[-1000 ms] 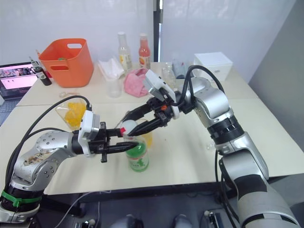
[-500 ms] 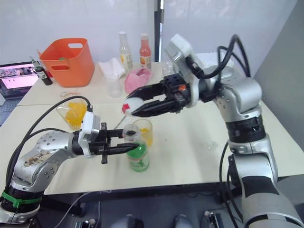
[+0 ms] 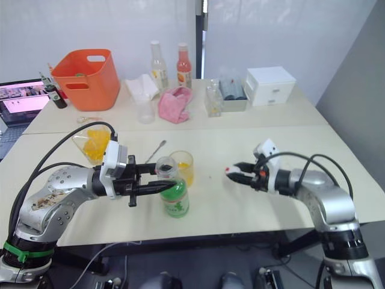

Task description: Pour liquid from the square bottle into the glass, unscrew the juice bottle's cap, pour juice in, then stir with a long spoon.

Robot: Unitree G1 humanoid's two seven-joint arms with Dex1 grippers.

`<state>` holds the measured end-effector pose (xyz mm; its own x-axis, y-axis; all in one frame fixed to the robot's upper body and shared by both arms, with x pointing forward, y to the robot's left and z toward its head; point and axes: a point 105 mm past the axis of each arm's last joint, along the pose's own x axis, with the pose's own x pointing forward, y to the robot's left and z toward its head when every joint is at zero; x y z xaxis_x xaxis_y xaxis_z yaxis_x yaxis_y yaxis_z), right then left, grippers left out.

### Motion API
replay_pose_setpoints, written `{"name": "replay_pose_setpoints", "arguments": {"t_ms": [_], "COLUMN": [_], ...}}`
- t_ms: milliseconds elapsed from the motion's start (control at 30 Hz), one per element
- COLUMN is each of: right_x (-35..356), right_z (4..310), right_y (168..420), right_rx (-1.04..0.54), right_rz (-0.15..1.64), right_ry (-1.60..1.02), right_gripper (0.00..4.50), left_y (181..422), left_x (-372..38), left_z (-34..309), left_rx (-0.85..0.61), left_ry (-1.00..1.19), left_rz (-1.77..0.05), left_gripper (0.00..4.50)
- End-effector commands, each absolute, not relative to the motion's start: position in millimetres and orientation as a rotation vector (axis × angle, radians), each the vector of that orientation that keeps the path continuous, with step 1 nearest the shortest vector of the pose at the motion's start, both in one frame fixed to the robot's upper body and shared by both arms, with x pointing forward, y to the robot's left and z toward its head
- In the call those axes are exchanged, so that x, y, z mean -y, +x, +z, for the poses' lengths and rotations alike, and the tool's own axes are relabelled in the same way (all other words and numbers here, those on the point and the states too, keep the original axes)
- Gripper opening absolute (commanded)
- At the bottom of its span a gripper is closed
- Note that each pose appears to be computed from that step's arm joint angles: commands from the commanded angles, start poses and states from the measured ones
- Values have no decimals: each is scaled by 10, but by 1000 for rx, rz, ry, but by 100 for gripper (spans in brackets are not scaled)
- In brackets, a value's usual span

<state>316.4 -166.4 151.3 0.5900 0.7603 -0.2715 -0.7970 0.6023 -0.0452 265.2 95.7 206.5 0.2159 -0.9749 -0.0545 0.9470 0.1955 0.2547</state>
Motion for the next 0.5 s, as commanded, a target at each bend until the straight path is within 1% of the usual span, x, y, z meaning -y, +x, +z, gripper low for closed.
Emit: {"name": "replay_pose_setpoints", "arguments": {"t_ms": [33, 267, 333, 500], "right_x": [1770, 1943, 1986, 2020], "right_z": [1495, 1293, 1179, 1058], "right_y": [3146, 3202, 3210, 3222], "right_rx": [-163, -140, -160, -185], "right_rz": [824, 717, 697, 676], "right_ry": [-206, -218, -233, -224], "right_gripper": [163, 163, 163, 163], "left_y": [2630, 2633, 2634, 2632], "left_x": [-934, -931, -935, -951], "left_z": [2035, 2043, 2047, 2050], "left_rx": [116, 119, 120, 120], "left_ry": [267, 268, 270, 273], "left_rz": [-1367, -1365, -1363, -1358], "left_gripper": [145, 145, 145, 145]}}
